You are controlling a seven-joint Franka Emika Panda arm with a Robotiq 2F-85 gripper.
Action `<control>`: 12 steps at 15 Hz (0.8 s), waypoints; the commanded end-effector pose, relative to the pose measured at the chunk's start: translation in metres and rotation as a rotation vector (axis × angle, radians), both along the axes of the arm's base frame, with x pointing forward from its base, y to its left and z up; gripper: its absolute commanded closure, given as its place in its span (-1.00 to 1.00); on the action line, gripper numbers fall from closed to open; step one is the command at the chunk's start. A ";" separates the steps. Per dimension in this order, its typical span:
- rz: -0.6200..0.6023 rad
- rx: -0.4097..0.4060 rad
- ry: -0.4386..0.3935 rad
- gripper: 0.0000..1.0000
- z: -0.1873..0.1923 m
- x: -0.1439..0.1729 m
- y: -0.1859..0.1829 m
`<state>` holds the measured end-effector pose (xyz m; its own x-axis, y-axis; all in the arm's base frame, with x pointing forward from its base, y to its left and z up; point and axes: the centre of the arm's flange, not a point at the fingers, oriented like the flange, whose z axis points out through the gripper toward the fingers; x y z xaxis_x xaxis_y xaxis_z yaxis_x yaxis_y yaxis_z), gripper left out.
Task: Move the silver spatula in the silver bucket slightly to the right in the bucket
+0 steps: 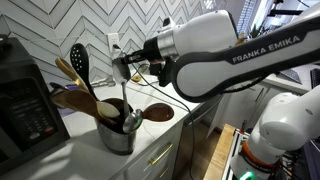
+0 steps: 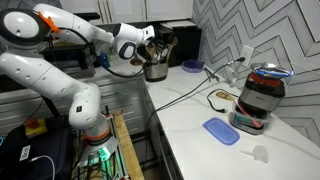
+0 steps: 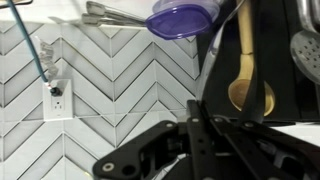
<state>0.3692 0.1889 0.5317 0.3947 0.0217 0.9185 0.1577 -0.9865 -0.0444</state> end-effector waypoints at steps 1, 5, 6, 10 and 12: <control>-0.140 -0.100 -0.075 0.98 0.018 -0.029 0.027; -0.134 -0.167 -0.131 0.98 0.029 -0.028 0.056; -0.109 -0.167 -0.108 0.98 0.031 -0.025 0.061; -0.103 -0.140 -0.009 0.32 0.040 -0.019 0.069; -0.065 -0.091 0.029 0.02 0.044 -0.016 0.064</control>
